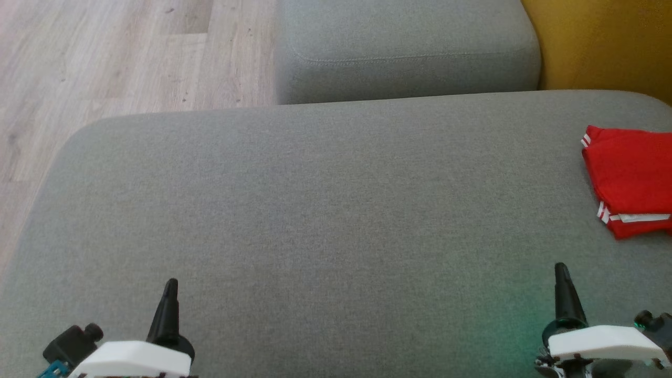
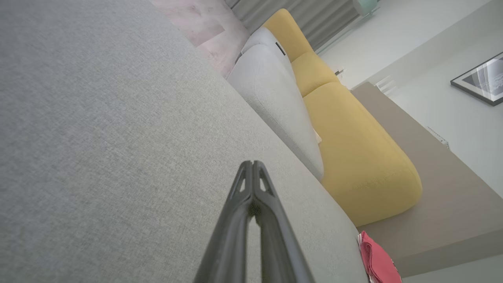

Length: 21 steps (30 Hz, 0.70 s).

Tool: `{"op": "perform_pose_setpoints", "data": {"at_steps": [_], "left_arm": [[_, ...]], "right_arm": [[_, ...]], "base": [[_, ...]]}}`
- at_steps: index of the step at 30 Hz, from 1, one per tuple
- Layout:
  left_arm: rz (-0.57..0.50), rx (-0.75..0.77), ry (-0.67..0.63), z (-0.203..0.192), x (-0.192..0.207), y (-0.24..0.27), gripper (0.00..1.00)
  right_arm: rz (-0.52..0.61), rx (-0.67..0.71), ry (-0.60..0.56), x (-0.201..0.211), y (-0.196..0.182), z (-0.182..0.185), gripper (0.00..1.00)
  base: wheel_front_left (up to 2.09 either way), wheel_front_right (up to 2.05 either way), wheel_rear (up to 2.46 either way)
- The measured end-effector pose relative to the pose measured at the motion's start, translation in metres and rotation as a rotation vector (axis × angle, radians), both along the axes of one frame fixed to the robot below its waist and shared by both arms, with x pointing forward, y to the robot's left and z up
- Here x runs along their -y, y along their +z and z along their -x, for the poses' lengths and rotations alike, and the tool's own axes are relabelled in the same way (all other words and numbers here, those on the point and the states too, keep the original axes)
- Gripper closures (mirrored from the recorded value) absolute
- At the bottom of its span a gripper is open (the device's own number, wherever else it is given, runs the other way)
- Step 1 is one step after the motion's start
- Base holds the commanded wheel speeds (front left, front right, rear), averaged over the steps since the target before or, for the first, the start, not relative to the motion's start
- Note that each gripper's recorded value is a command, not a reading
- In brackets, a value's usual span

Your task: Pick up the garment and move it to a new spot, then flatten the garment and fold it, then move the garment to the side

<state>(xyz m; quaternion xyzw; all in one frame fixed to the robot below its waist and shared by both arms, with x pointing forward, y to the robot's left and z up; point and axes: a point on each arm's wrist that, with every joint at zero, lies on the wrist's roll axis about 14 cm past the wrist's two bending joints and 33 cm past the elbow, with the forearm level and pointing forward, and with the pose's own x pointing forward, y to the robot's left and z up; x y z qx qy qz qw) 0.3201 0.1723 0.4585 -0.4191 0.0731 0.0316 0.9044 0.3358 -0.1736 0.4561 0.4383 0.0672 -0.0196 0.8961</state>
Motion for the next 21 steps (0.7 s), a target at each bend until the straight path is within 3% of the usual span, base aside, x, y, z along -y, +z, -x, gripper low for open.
{"op": "perform_pose_setpoints", "data": {"at_steps": [21], "left_arm": [[0.254, -0.020, 0.031, -0.015, -0.005, -0.002, 1.00]], "right_arm": [[-0.242, -0.011, -0.062, 0.012, 0.002, -0.011, 1.00]], "base": [[0.00, 0.00, 0.00]]}}
